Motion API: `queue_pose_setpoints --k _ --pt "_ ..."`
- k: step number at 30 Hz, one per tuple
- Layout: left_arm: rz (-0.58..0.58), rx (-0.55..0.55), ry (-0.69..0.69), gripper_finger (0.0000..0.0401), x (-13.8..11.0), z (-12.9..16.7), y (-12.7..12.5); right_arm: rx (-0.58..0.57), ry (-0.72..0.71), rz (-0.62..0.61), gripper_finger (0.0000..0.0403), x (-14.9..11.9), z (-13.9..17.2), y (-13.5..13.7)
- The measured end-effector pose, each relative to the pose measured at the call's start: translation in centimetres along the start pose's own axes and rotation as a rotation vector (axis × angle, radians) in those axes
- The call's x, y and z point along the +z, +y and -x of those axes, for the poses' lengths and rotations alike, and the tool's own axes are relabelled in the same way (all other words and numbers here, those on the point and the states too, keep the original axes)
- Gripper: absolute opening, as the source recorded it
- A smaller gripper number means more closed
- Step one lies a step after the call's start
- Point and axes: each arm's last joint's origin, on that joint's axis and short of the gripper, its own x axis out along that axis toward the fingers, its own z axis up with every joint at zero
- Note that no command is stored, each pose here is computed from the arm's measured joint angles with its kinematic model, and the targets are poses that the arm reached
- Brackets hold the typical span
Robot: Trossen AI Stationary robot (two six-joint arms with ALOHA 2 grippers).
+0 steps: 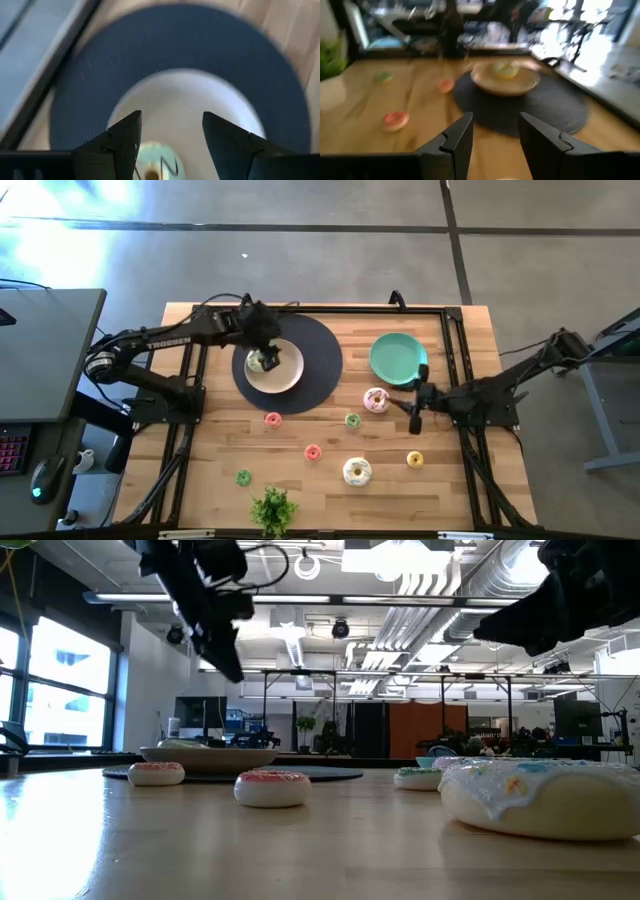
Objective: Pick & Place donuts
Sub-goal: Put the big pink donut on the white plate
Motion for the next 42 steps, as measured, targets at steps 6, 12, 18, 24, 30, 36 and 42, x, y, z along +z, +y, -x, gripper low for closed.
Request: queue_pose_setpoints --k 6,12,18,24,30,36,42 --pt "0.007 0.008 -0.119 0.0208 2.6 1.9 0.3 0.042 0.309 0.034 0.0151 -1.6 -3.1 2.3" --pt "0.007 0.006 -0.118 0.0208 2.8 2.2 0.3 -0.007 0.538 0.06 0.0151 -3.1 -5.7 3.0" --pt "0.004 -0.036 -0.076 0.0209 2.4 2.1 0.2 -0.052 0.644 0.02 0.0151 -3.4 -8.1 1.4" --pt "0.001 -0.081 -0.062 0.0208 2.2 2.1 0.1 -0.14 0.711 -0.049 0.0151 -4.4 -9.1 -0.5" --pt "0.0 -0.082 -0.066 0.0208 2.2 2.1 0.1 -0.156 0.721 -0.062 0.013 -4.9 -9.5 -0.8" --pt "-0.019 -0.082 -0.075 0.0208 2.3 2.1 0.0 -0.159 0.711 -0.1 0.0035 -4.7 -9.6 -1.0" --pt "-0.025 -0.083 -0.095 0.0208 2.4 2.5 0.1 -0.135 0.445 -0.219 0.0023 -2.6 -11.0 -0.2"
